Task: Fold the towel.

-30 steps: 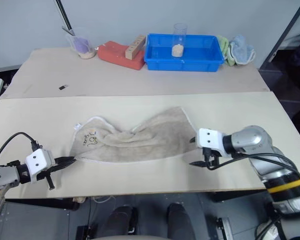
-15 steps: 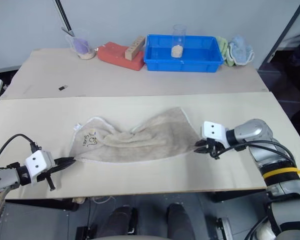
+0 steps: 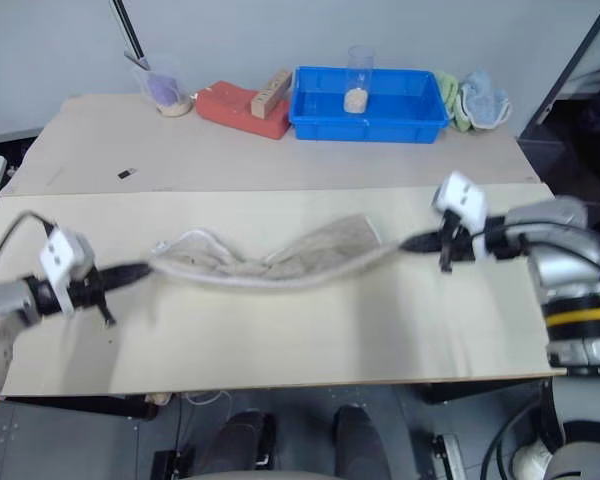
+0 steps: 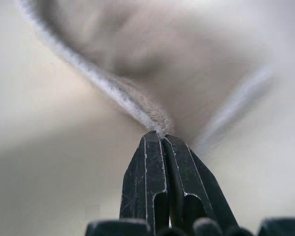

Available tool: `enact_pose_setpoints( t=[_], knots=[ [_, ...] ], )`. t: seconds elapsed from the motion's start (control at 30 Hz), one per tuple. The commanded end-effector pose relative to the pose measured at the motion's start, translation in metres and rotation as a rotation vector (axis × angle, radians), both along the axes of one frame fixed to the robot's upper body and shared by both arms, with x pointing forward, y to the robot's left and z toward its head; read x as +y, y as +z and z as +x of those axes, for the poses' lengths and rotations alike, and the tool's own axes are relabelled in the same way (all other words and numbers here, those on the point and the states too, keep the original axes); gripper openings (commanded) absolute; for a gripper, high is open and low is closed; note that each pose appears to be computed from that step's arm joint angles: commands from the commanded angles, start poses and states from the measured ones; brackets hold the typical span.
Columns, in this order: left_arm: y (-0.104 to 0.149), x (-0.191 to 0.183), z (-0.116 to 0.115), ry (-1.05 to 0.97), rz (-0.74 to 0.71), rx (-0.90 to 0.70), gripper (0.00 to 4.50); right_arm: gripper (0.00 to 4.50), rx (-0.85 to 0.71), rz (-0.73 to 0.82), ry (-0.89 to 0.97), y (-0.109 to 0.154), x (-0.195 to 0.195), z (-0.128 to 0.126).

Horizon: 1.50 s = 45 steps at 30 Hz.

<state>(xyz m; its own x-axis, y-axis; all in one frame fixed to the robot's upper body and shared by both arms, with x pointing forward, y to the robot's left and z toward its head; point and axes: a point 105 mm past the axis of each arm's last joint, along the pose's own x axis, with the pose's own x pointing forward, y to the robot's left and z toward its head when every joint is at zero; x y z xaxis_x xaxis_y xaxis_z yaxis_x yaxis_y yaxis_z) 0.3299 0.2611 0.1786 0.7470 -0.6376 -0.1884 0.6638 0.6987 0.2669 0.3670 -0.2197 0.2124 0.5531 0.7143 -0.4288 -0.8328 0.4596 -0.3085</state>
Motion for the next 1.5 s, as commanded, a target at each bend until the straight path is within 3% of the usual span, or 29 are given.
enact_pose_setpoints(
  t=[0.03,0.13,0.23,0.37,0.47,0.5,0.6,0.7,0.9,1.0,1.1,1.33,1.5],
  knots=[
    [0.053,0.001,0.030,0.050,-0.091,-0.094,0.00,0.01,-0.177,0.080,-0.104,0.050,-0.010,0.024],
    [0.102,-0.007,0.056,0.055,-0.111,-0.203,0.00,0.01,-0.333,0.099,-0.146,0.097,-0.008,0.040],
    [0.146,-0.009,0.066,0.055,-0.128,-0.298,0.00,0.01,-0.447,0.104,-0.163,0.137,-0.010,0.043],
    [0.163,-0.004,0.064,0.042,-0.096,-0.335,0.00,0.01,-0.487,0.093,-0.126,0.157,-0.011,0.035],
    [0.142,0.003,0.058,0.018,-0.015,-0.288,0.00,0.01,-0.438,0.054,-0.054,0.145,-0.011,0.027],
    [0.125,0.006,0.054,0.004,0.031,-0.250,0.00,0.01,-0.401,0.020,-0.023,0.133,-0.012,0.022],
    [0.050,0.012,0.028,-0.046,0.136,-0.072,0.00,0.01,-0.235,-0.172,0.082,0.056,-0.022,-0.003],
    [0.005,0.007,0.001,-0.094,0.188,0.041,0.00,0.01,-0.100,-0.256,0.144,0.002,-0.024,-0.030],
    [-0.061,0.015,-0.059,-0.160,0.251,0.322,0.00,0.01,0.151,-0.274,0.175,-0.057,-0.033,-0.078],
    [-0.067,0.016,-0.075,-0.163,0.213,0.390,0.00,0.01,0.262,-0.242,0.162,-0.069,-0.035,-0.094],
    [-0.064,0.014,-0.080,-0.170,0.195,0.405,0.00,0.01,0.297,-0.187,0.121,-0.067,-0.034,-0.095],
    [-0.031,0.023,-0.039,-0.048,0.078,0.342,0.00,0.01,0.190,-0.046,-0.063,-0.033,-0.028,-0.041],
    [-0.020,0.023,-0.015,-0.019,0.049,0.324,0.00,0.01,0.170,-0.019,-0.126,-0.022,-0.025,-0.018]
  ],
)
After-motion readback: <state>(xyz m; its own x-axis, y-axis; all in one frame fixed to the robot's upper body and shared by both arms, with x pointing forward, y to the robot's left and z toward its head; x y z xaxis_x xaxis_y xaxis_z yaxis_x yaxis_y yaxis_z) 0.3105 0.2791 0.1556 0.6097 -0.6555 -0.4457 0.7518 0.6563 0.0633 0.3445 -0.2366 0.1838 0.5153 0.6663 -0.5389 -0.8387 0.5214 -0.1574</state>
